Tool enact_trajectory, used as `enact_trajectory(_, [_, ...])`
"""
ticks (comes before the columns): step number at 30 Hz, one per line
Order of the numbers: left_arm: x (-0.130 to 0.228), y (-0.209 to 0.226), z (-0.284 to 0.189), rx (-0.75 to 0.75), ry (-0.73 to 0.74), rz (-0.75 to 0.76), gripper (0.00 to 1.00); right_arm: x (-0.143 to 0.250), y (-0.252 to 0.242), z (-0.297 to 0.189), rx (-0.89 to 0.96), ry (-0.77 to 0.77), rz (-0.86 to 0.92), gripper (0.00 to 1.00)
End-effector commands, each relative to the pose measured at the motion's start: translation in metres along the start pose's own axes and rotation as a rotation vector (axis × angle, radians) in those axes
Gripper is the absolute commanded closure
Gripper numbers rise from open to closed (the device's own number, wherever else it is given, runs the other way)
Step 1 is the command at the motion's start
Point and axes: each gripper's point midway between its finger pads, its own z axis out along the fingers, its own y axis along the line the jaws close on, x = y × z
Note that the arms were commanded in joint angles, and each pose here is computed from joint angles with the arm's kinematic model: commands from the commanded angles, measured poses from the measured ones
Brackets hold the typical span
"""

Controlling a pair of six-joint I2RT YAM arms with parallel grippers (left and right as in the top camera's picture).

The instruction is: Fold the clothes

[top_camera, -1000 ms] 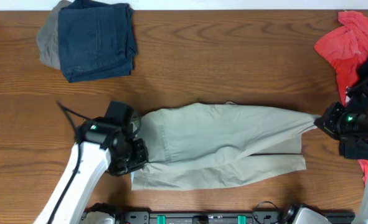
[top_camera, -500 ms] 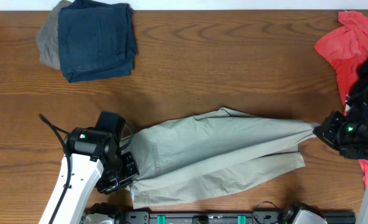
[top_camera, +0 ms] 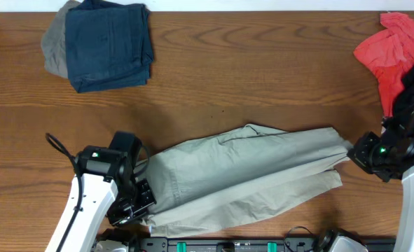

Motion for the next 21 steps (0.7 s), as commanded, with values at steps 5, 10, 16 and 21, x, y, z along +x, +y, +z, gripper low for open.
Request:
enact_trajectory(5, [0.012, 0.009, 0.014, -0.030, 0.059, -0.018, 0.94, -0.019, -0.010, 0.008, 0.038, -0.077, 0.080, 0.99])
enact_trajectory(10, [0.016, 0.007, 0.017, -0.034, 0.071, 0.013, 0.89, -0.020, -0.015, 0.017, 0.059, -0.046, 0.096, 0.99])
enact_trajectory(16, [0.021, 0.004, 0.018, -0.039, 0.080, 0.050, 0.72, -0.012, -0.019, 0.027, 0.077, 0.019, 0.115, 0.99])
enact_trajectory(21, [0.024, 0.005, 0.019, -0.051, 0.087, 0.061, 0.61, -0.010, -0.016, 0.027, 0.056, 0.030, 0.112, 0.94])
